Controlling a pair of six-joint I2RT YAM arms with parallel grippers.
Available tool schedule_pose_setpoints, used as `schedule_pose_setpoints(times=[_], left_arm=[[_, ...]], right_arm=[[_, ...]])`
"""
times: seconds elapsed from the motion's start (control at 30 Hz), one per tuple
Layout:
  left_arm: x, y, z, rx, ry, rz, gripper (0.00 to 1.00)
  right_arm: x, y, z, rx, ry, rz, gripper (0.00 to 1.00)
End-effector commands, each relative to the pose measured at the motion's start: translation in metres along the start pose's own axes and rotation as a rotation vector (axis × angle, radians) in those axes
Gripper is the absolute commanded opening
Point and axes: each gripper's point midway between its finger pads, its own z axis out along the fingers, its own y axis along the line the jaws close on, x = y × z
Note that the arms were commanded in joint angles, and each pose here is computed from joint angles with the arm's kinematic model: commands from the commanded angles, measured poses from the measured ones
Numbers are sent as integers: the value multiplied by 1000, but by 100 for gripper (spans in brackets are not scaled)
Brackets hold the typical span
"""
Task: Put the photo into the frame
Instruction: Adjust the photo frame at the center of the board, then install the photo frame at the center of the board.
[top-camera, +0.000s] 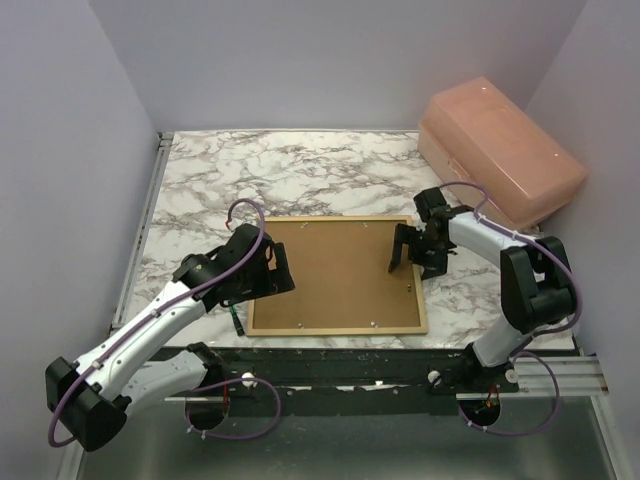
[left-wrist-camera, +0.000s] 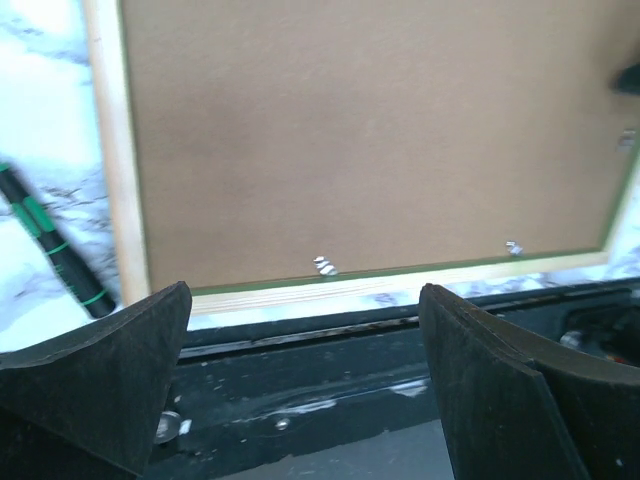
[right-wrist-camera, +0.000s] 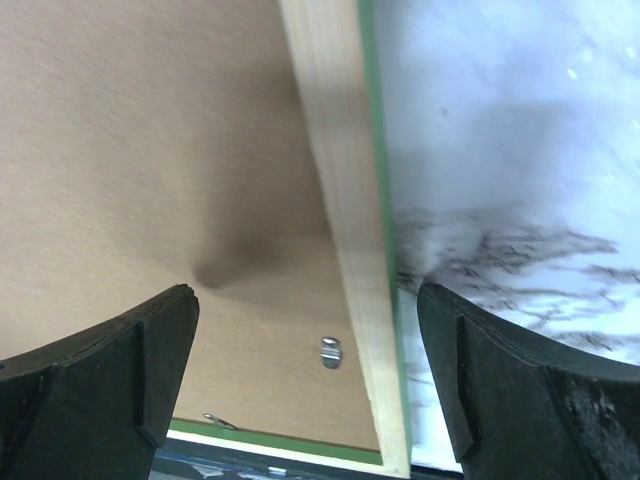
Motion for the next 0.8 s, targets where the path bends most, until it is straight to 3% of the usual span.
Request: schedule_pose_setpoints(times=[0.0,0.13,0.53,0.6,0.77], left_arm=[[-3,-26,-9,165,-32,-42,98],[1,-22,-7,152,-19,-63,98],[16,-23,4,180,36,-83,99],[18,-21,6,176,41,-83,99],[22,-20,8,186,47,-89,98]], right_arm=[[15,-23,-5,111,-30,17,100],[32,-28,-6,150,-19,10,98],[52,-24,-2,195,-19,-5,71],[52,-26,-1,210,-16,-8,62],[51,-28,-1,218,-27,-7,24]])
